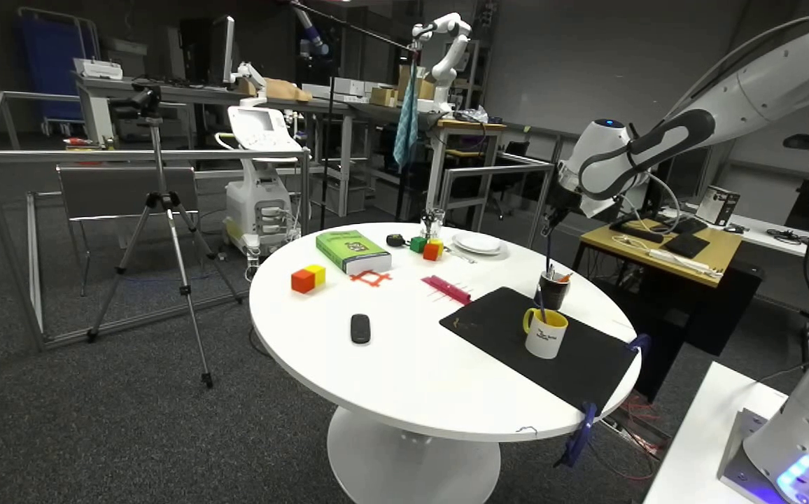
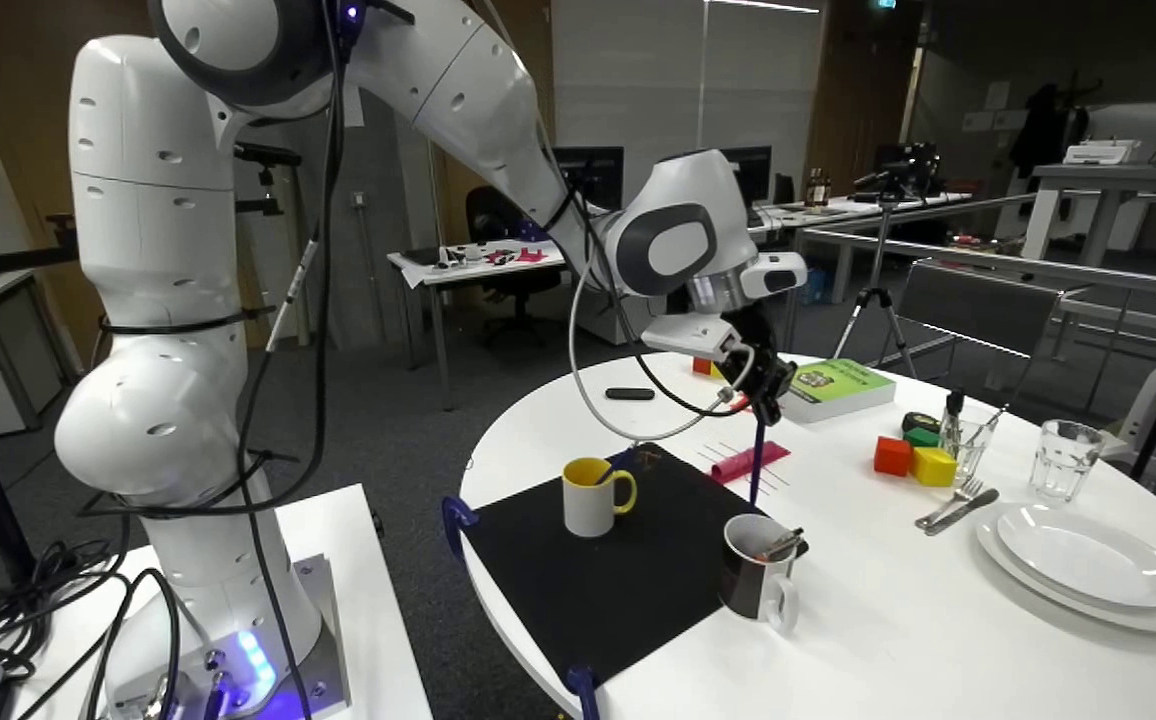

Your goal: Take the blue pen out of the cup

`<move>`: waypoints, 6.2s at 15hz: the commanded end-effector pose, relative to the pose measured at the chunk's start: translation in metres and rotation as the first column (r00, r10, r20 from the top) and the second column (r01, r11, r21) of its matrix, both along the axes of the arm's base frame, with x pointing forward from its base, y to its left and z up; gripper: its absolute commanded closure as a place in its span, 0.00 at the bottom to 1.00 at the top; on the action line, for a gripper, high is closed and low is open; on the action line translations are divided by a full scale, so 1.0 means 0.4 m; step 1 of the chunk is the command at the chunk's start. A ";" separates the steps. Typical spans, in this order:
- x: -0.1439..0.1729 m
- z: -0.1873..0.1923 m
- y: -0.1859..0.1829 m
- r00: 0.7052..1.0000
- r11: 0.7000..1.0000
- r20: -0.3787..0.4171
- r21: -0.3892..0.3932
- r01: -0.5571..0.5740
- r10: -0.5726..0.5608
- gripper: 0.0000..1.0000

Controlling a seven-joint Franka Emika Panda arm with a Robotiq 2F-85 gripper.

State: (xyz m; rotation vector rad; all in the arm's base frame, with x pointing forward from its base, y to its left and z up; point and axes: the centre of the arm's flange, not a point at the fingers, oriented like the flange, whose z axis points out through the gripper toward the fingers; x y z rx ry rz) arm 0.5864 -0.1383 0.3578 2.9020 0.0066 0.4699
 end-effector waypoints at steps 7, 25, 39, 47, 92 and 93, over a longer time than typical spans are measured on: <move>-0.058 0.048 0.094 0.999 0.999 -0.011 -0.014 -0.039 0.039 0.97; -0.013 -0.091 0.077 0.914 0.987 -0.397 0.158 -0.014 0.077 0.97; 0.087 -0.265 0.017 0.806 0.979 -0.587 0.199 0.050 0.078 0.97; 0.115 -0.329 0.003 0.751 0.974 -0.654 0.216 0.070 0.091 0.97; 0.158 -0.416 0.045 0.650 0.964 -0.735 0.266 0.012 0.195 0.00; 0.158 -0.412 0.044 0.652 0.963 -0.732 0.268 0.009 0.197 0.00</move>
